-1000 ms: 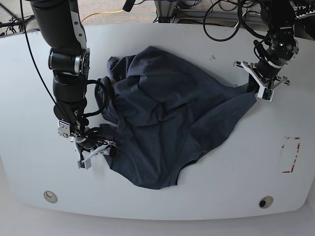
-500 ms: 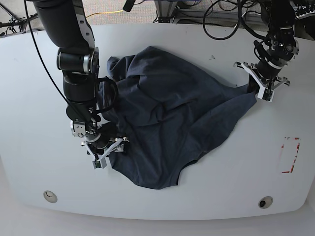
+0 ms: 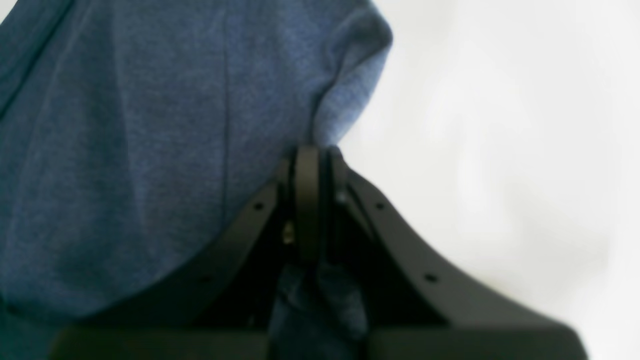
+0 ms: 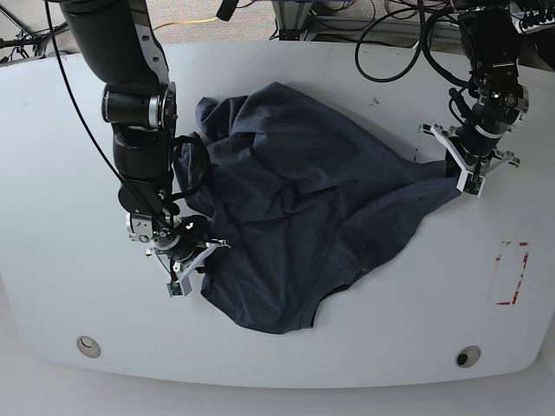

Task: Fold the T-shirt properly
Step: 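Grasp shirt edges with both grippers, right gripper at the hem corner, then lift the shirt with both grippers and stretch it apart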

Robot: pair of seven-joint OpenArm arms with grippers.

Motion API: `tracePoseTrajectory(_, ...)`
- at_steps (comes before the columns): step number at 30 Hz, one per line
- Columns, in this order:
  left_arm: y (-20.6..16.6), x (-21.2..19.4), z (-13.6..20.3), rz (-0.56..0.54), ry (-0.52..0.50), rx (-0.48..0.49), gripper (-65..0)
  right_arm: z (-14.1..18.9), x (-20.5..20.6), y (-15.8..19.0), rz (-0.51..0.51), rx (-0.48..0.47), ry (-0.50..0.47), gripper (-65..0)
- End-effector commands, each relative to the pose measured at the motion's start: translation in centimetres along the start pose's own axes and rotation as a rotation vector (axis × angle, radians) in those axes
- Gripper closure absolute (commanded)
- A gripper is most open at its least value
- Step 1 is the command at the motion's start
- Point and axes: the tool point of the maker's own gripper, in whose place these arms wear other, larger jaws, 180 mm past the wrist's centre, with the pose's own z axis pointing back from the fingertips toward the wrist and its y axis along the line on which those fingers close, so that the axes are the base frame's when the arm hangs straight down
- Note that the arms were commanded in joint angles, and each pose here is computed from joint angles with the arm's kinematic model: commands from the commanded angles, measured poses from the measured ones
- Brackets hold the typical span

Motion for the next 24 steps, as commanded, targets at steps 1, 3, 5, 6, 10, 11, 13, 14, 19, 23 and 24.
tracePoseTrajectory(1, 1.1, 2.8, 0.4, -0.018, -0.073, 0.030, 0.0, 1.2, 5.1, -1.0, 0.066, -0.026, -0.072, 0.0)
tracePoseTrajectory(3, 1.7, 4.4, 0.7, -0.037, -0.102, 0.049, 0.0, 2.4, 6.6, -1.6, 0.108, -0.051, -0.073, 0.0)
tracePoseTrajectory(5, 2.4, 6.8, 1.1, -0.049, -0.147, 0.072, 0.0, 3.8, 8.1, -2.0, 0.154, -0.079, -0.088, 0.0)
tracePoseTrajectory(6, 2.7, 7.7, 1.2, -0.054, -0.161, 0.084, 0.0, 4.5, 9.2, -1.9, 0.178, -0.088, -0.107, 0.0)
tracePoseTrajectory(10, 5.4, 11.8, 1.9, -0.085, -0.203, 0.150, 0.0, 7.1, 13.3, -1.3, 0.255, -0.126, -0.163, 0.0)
tracePoseTrajectory(11, 6.0, 13.0, 2.1, -0.086, -0.219, 0.165, 0.0, 7.8, 14.2, -1.2, 0.271, -0.137, -0.174, 0.0)
tracePoseTrajectory(13, 6.9, 15.0, 2.5, -0.084, -0.251, 0.189, 0.0, 9.5, 16.5, -1.6, 0.306, -0.169, -0.204, 0.0)
tracePoseTrajectory(14, 7.4, 16.3, 2.8, -0.084, -0.273, 0.202, 0.0, 10.3, 17.7, -1.5, 0.329, -0.179, -0.218, 0.0)
tracePoseTrajectory(19, 9.2, 21.3, 4.3, -0.079, -0.378, 0.251, 0.0, 13.2, 22.0, -1.1, 0.423, -0.201, -0.256, 0.0)
tracePoseTrajectory(23, 10.4, 24.4, 5.7, -0.078, -0.430, 0.285, 0.0, 15.5, 25.2, -1.3, 0.473, -0.236, -0.288, 0.0)
tracePoseTrajectory(24, 10.6, 25.4, 6.1, -0.080, -0.444, 0.293, 0.0, 16.2, 26.1, -1.4, 0.488, -0.247, -0.295, 0.0)
